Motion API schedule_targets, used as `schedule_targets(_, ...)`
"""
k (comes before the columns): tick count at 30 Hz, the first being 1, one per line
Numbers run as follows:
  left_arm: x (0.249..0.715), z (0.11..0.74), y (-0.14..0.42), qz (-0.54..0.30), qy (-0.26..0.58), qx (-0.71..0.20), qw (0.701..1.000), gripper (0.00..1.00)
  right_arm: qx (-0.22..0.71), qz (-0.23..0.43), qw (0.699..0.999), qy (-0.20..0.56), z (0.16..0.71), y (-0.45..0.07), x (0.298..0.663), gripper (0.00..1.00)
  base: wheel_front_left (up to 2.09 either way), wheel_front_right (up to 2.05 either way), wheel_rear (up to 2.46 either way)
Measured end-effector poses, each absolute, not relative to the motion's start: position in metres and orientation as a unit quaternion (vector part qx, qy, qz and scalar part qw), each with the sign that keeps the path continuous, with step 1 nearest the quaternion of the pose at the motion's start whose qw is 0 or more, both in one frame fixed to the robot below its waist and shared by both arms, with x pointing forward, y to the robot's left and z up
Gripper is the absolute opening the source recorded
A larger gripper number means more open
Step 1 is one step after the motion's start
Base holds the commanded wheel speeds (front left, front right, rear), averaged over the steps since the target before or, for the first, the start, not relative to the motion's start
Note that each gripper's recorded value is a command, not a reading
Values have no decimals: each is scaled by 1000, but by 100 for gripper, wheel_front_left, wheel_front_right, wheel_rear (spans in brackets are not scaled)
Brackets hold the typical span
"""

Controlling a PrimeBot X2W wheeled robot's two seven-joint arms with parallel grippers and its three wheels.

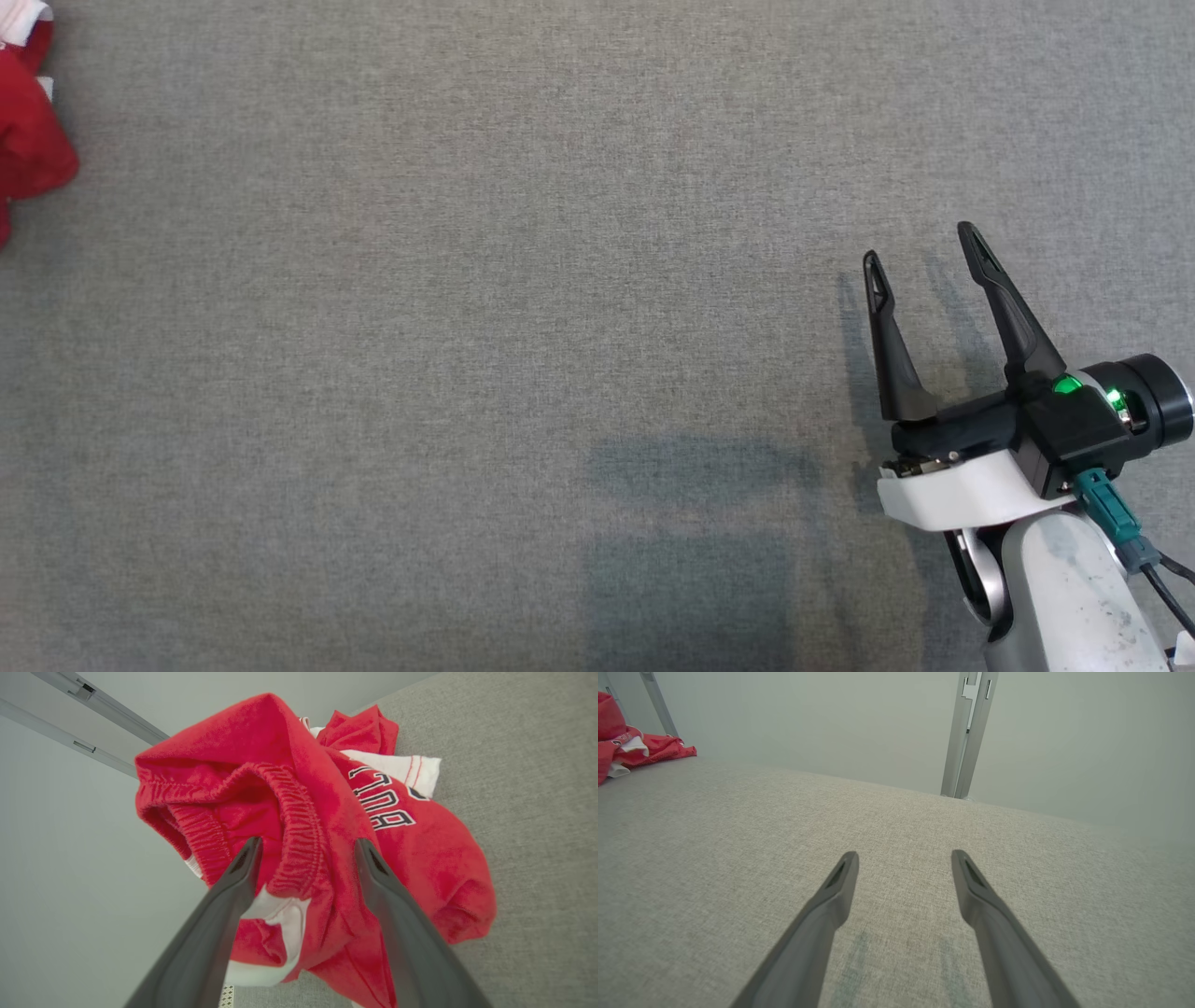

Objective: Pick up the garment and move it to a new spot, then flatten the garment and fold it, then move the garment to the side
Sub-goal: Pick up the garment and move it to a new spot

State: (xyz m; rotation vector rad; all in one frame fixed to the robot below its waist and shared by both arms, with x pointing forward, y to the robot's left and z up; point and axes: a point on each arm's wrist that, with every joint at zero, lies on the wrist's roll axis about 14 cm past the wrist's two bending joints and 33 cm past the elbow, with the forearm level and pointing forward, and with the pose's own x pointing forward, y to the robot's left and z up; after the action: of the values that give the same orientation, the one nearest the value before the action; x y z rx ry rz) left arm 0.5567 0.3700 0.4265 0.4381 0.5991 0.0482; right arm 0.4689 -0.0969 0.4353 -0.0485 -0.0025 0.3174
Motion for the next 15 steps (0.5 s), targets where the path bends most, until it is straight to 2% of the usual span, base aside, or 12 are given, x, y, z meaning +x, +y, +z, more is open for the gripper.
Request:
schedule_targets(5,555,400,377,34,334,212,918,100,-26,149,988,10,428,-104,468,100,0,0,0)
schedule_targets(7,553,391,377,36,347,207,914,44,-26,146,989,12,426,-107,468,100,0,0,0)
schedule_targets(9,552,388,376,36,351,203,913,0,-26,145,989,11,427,-107,468,100,0,0,0)
schedule_targets(15,558,404,373,30,323,216,921,0,-21,145,989,0,436,-106,469,100,0,0,0)
